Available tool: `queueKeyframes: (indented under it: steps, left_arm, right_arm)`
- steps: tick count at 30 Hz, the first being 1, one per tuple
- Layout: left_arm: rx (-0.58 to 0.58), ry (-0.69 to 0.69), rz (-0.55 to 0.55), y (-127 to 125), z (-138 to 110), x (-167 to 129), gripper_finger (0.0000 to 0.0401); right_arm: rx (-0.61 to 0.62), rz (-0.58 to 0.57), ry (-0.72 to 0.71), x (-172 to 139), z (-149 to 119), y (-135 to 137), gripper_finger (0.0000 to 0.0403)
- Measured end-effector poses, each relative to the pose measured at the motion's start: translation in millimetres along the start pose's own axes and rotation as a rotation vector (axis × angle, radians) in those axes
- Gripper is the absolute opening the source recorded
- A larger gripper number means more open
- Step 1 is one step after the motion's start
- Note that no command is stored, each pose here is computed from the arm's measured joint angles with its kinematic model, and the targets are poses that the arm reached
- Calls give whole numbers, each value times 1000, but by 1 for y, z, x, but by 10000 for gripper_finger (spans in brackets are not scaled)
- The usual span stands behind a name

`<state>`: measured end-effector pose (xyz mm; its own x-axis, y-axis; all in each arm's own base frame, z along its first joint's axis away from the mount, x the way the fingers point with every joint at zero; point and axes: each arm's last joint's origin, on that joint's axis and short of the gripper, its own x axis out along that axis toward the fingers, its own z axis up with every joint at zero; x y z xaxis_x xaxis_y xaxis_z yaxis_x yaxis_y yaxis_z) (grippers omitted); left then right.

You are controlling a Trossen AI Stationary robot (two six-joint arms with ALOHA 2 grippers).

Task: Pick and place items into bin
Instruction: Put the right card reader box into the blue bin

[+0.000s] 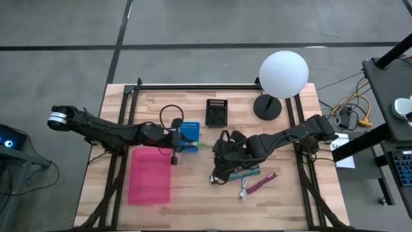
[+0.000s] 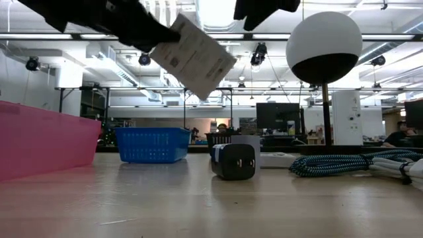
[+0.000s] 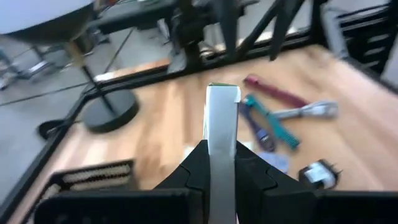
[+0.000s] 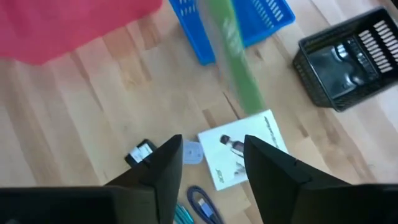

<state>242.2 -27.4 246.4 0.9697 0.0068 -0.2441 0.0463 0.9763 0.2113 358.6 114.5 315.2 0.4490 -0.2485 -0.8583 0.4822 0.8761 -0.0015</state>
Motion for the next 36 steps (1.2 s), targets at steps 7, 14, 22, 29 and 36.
queueKeyframes:
  steps: [7,14,22,29,36]
  left_arm:
    - [23,133,172,7,-4,-18,22]
    - [35,288,288,11,-16,-25,22]
    - [60,442,349,9,-34,-21,22]
    - [79,469,358,8,-35,-11,22]
    - [122,546,394,5,-43,6,22]
  right_arm:
    - [-13,-35,16,0,-2,-3,154]
    - [-13,-59,-8,0,-2,-3,146]
    - [-12,-79,-30,0,-1,-4,148]
    - [5,-79,-32,0,-1,-4,142]
    - [14,-79,-33,0,-1,-4,143]
